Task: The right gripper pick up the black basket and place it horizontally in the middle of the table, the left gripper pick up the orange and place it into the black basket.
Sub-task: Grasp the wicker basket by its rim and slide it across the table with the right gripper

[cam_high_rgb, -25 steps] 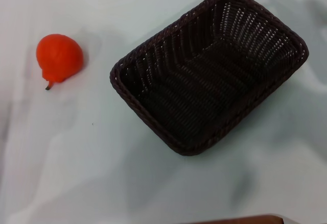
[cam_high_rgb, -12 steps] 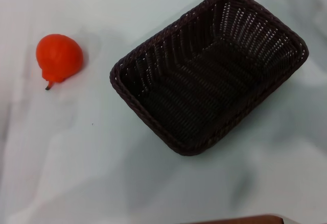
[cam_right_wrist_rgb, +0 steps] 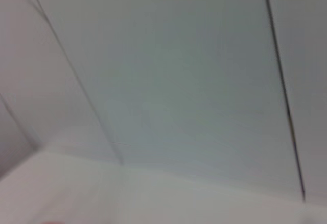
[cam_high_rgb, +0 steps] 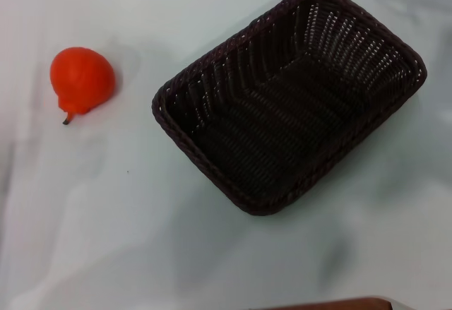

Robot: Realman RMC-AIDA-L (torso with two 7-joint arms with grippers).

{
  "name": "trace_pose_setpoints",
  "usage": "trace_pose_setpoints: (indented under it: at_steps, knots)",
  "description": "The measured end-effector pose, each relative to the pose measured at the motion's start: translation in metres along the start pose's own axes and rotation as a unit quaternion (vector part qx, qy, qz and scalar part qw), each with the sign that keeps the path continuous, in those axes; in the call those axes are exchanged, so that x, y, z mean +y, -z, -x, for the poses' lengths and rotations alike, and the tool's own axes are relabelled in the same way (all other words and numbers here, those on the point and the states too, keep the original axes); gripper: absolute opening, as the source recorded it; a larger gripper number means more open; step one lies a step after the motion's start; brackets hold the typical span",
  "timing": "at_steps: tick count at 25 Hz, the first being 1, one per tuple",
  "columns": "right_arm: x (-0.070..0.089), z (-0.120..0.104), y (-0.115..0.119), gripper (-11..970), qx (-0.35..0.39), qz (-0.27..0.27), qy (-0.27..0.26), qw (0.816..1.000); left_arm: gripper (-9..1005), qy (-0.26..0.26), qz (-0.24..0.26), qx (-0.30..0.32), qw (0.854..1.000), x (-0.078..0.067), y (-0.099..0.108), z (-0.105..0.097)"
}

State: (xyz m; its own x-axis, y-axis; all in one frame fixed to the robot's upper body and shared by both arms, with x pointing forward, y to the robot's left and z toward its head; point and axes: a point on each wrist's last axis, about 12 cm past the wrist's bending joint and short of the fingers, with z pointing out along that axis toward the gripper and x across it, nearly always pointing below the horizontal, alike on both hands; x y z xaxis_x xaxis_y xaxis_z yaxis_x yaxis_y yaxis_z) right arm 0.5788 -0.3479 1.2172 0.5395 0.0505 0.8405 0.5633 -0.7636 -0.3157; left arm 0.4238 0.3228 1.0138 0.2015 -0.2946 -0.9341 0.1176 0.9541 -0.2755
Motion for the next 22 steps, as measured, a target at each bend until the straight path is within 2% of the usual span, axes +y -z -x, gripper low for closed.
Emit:
trace_pose_setpoints:
  at_steps: [3,6,9,14,22]
  knots:
    - [-0.012,-0.018,0.008,745,-0.082,0.004,-0.018,0.996,839,-0.001,0.000,0.001,1.000,0.000,0.000,0.000]
    - [-0.019,-0.023,0.004,746,-0.141,0.024,-0.016,0.990,839,-0.001,0.001,0.001,1.000,0.001,0.000,0.000]
    - [-0.019,-0.017,-0.008,887,-0.187,0.041,-0.019,0.981,839,-0.002,0.002,0.002,1.000,0.001,0.000,0.000]
    - [-0.014,-0.006,-0.017,945,-0.203,0.051,-0.037,0.977,840,-0.002,0.005,0.007,1.000,0.002,0.000,-0.001]
    - [0.000,0.014,-0.035,946,-0.224,0.062,-0.068,0.970,840,-0.001,0.006,0.015,1.000,0.002,-0.002,-0.003]
